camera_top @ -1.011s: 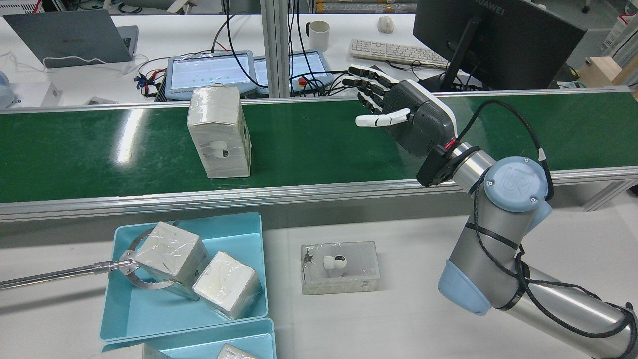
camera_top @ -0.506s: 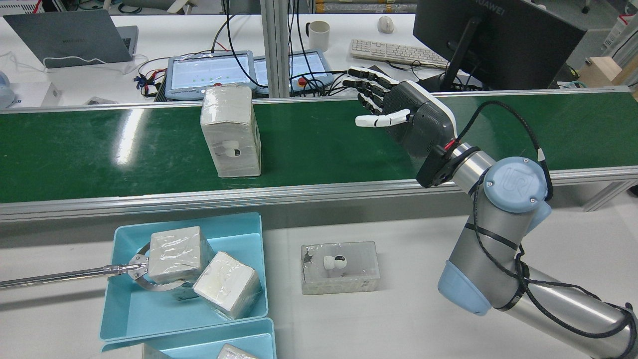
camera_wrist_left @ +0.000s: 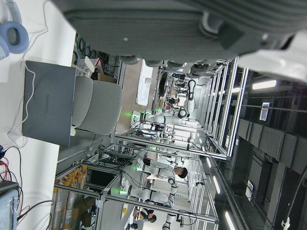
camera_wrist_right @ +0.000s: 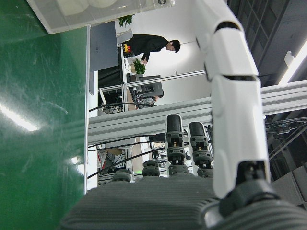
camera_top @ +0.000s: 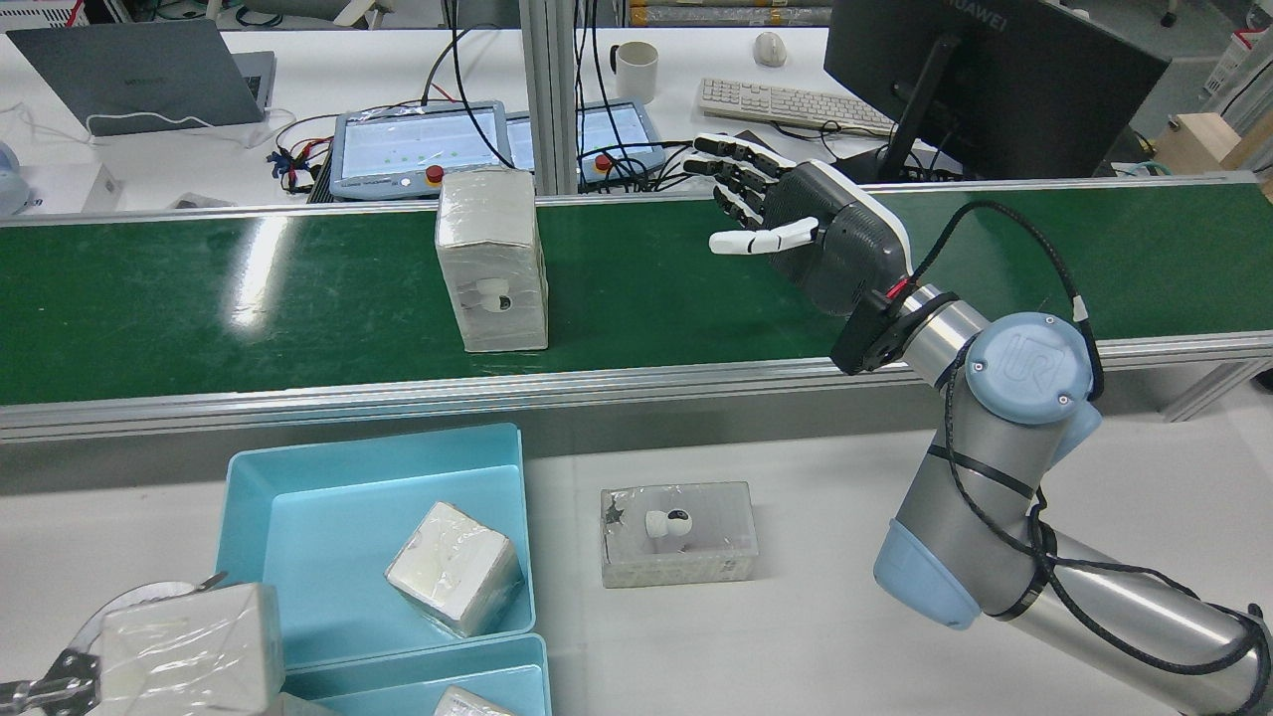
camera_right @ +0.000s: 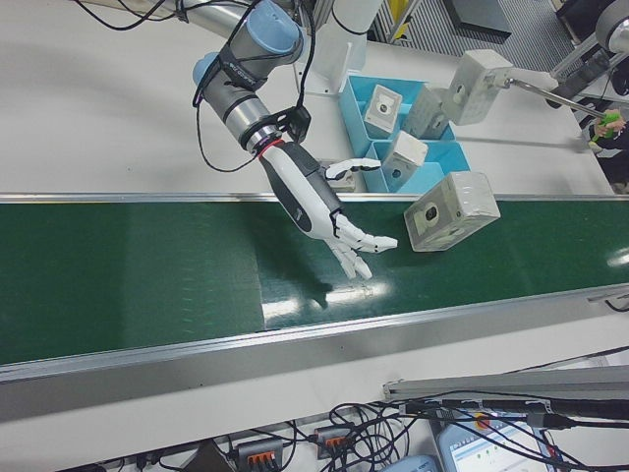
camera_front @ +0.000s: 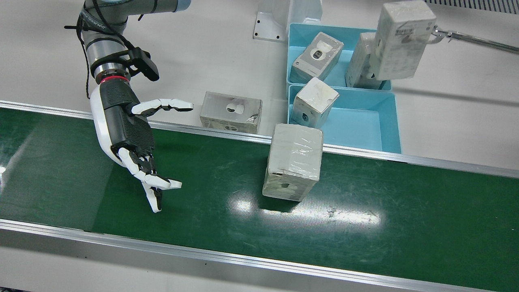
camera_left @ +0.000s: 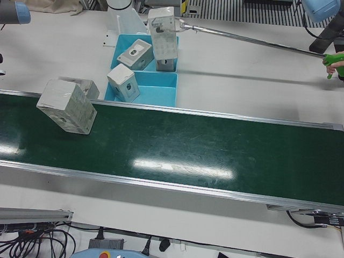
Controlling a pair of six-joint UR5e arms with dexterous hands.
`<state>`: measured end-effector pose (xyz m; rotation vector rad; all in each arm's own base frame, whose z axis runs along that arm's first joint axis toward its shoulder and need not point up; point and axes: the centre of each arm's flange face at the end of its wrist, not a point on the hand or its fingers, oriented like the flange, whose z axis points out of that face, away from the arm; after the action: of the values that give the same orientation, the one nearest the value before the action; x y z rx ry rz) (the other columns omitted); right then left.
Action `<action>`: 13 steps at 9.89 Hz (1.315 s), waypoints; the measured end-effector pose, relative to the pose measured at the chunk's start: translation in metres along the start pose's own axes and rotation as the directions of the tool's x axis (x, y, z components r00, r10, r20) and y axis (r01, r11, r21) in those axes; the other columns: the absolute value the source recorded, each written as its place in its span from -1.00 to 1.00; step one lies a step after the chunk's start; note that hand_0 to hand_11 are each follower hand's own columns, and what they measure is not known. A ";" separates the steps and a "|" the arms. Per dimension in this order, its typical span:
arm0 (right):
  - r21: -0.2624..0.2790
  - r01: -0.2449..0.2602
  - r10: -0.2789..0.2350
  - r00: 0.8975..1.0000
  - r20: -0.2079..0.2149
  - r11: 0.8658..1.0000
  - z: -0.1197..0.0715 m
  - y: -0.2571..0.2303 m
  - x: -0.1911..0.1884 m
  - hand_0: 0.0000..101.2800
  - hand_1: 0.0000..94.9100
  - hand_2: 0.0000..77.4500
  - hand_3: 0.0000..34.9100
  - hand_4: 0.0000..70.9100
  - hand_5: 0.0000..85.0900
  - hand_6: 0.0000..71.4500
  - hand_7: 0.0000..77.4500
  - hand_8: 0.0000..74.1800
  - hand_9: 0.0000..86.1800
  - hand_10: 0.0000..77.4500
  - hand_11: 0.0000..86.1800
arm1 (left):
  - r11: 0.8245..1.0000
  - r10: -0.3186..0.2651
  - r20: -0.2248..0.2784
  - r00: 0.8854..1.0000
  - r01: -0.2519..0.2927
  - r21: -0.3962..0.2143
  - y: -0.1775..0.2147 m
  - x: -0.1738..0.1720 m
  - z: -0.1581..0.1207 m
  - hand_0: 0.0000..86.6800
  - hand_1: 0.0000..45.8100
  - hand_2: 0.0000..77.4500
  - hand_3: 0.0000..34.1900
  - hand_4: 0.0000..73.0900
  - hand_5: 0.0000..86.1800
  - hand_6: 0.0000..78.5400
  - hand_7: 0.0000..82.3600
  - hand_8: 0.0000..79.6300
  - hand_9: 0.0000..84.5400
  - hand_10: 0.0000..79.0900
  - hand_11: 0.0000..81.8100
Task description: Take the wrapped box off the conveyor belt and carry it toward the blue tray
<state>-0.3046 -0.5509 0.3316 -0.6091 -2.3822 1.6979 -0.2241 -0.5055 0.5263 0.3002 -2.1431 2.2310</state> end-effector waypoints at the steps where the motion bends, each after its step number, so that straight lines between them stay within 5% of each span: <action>1: -0.001 0.007 -0.007 1.000 -0.002 1.000 0.000 0.000 0.001 0.00 -0.60 -0.55 -0.69 -0.65 -0.54 -0.80 -0.38 -0.97 -0.85 -1.00 -0.95 | 1.000 0.000 0.000 1.000 0.000 0.000 0.000 0.000 0.000 -1.00 -1.00 -0.99 -1.00 -1.00 -0.97 -1.00 -0.99 -0.99 -1.00 -0.99 -1.00; 7: -0.004 0.043 -0.043 0.998 -0.043 0.999 0.009 0.004 0.034 -0.01 -0.64 -0.68 -0.60 -0.66 -0.56 -0.77 -0.35 -0.97 -0.85 -0.99 -0.96 | 1.000 0.000 0.000 1.000 0.000 0.000 0.000 0.000 0.000 -1.00 -1.00 -0.97 -1.00 -1.00 -0.97 -1.00 -0.99 -0.99 -1.00 -1.00 -1.00; 13: -0.012 0.034 -0.034 0.999 -0.030 0.999 0.036 0.021 0.089 0.02 -0.59 -0.61 -0.39 -0.63 -0.54 -0.77 -0.35 -0.97 -0.87 -1.00 -0.96 | 1.000 0.000 0.000 1.000 0.000 0.000 0.000 0.000 0.000 -1.00 -1.00 -0.97 -1.00 -1.00 -0.97 -1.00 -0.99 -0.99 -1.00 -0.99 -1.00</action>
<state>-0.3935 -0.5399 0.2897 -0.5880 -2.3699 1.6505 -0.2241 -0.5055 0.5263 0.3003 -2.1430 2.2310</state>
